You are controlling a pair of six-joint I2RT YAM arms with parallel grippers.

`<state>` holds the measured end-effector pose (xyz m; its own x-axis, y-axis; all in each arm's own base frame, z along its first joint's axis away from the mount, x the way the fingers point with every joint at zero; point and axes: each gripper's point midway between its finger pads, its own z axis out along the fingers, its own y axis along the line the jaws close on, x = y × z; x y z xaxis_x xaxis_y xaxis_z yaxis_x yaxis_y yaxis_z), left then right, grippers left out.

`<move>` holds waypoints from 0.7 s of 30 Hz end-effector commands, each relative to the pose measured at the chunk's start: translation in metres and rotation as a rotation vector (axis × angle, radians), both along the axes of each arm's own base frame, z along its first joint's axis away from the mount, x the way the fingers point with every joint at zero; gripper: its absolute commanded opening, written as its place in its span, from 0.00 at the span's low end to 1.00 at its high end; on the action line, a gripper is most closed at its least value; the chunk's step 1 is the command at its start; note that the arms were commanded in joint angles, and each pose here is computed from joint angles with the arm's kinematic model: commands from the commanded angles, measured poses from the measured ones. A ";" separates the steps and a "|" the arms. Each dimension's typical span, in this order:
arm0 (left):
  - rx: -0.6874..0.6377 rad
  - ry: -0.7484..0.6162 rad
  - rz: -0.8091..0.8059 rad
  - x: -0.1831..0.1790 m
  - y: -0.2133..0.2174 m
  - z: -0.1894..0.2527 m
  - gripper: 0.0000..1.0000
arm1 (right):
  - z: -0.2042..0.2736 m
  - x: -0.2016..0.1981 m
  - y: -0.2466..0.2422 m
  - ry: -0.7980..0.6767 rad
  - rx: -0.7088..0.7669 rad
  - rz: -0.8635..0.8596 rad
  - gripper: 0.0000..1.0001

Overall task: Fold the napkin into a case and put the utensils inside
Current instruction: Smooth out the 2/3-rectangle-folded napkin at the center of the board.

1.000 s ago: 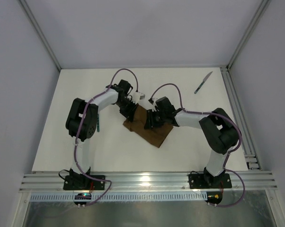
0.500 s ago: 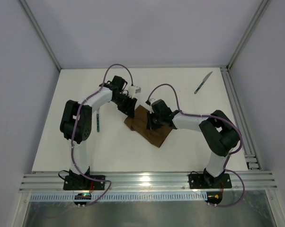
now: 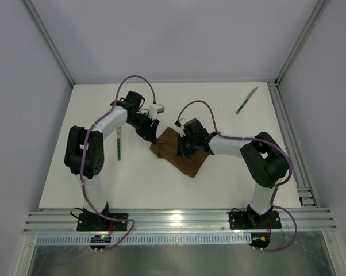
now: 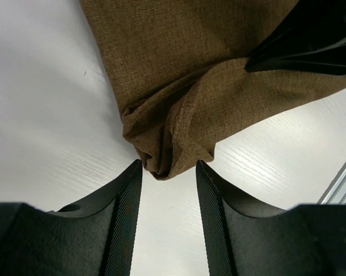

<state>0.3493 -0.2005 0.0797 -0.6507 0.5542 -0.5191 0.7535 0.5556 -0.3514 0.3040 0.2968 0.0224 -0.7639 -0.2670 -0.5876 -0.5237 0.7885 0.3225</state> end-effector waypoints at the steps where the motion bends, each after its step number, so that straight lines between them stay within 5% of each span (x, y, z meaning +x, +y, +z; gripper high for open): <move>1: -0.042 -0.036 -0.096 -0.003 -0.007 0.001 0.44 | -0.002 0.005 0.003 -0.011 -0.010 0.042 0.04; 10: -0.011 0.040 -0.111 -0.007 -0.011 -0.026 0.35 | 0.005 0.009 0.009 -0.026 0.004 0.071 0.04; 17: -0.028 -0.002 -0.020 0.015 -0.017 -0.028 0.07 | 0.000 0.013 0.011 -0.015 -0.009 0.117 0.04; 21: -0.062 0.007 -0.001 0.012 -0.022 -0.020 0.01 | 0.003 0.013 0.012 -0.022 0.001 0.135 0.04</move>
<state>0.3505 -0.2121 0.0400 -0.6666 0.5698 -0.4805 0.7448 0.5358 -0.3978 0.3124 0.3065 0.0229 -0.7298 -0.3414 -0.5923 -0.6028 0.7300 0.3221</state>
